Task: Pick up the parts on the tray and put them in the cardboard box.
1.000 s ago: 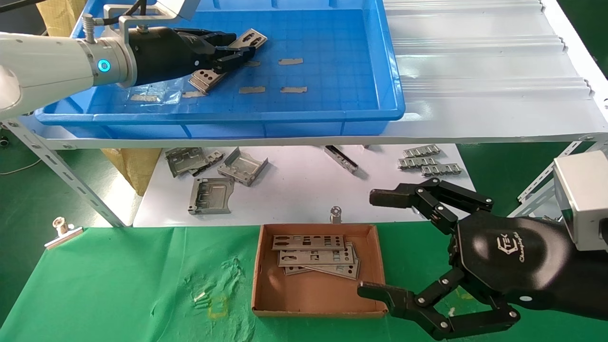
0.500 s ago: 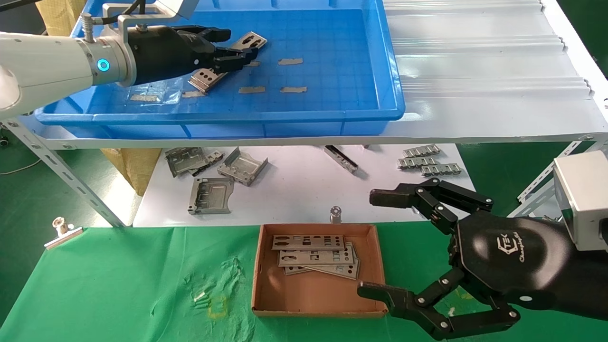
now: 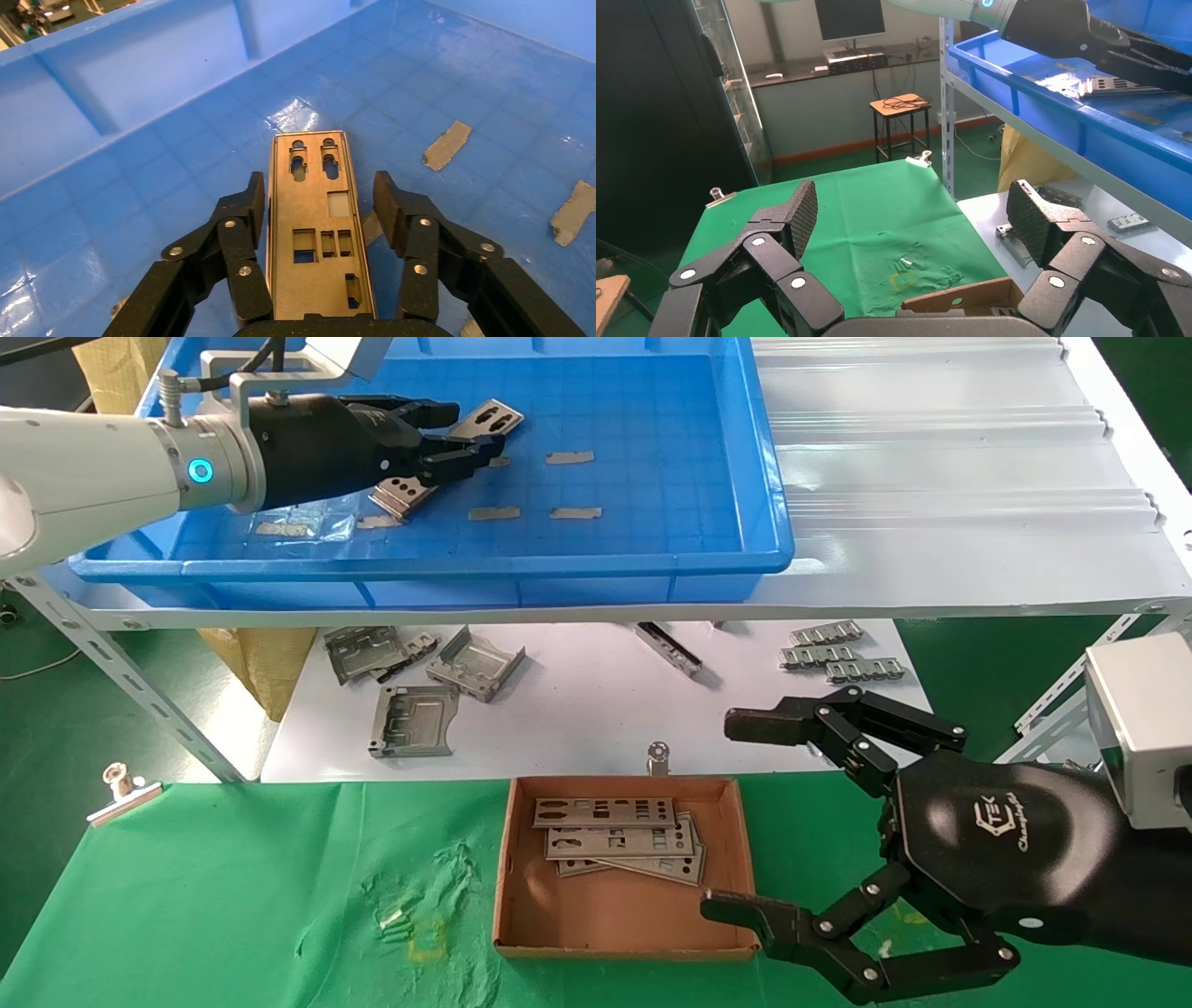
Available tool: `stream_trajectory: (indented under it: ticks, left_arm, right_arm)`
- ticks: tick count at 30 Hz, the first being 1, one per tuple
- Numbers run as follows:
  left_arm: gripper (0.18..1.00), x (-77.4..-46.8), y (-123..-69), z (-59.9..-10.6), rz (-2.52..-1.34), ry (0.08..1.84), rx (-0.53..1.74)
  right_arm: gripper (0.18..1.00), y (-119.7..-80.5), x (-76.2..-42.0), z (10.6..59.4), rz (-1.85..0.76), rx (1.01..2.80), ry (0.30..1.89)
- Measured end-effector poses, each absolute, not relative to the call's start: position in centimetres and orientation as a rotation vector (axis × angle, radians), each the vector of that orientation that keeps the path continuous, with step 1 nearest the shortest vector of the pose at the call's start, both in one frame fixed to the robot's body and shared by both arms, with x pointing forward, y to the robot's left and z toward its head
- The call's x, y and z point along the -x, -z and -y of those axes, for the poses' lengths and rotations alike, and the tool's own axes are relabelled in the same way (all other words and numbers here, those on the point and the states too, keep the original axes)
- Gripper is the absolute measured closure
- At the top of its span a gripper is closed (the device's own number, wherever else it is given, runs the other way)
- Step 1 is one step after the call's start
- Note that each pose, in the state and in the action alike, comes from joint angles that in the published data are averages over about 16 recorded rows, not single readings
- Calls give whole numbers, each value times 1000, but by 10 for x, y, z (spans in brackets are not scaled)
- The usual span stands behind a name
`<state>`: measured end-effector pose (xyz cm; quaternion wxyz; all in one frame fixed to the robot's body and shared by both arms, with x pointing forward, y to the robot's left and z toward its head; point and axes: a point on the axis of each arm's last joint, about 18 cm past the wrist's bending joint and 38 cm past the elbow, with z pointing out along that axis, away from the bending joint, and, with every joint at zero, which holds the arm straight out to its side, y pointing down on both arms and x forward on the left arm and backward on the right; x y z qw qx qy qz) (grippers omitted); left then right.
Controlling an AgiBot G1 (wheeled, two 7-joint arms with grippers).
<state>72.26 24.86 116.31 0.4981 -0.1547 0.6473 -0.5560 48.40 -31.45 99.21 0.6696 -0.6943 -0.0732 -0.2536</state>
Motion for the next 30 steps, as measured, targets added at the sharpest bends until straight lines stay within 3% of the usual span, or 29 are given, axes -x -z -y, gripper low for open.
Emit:
stream_trajectory:
  ticks: [15, 30]
  left_arm:
    - [726, -715, -1177, -250, -1550, 1349, 332]
    - [747, -680, -1204, -247, -1570, 1414, 160]
  right_arm:
    - [178, -992, -484, 315, 165, 1565, 572]
    - [178, -992, -484, 315, 165, 1565, 572]
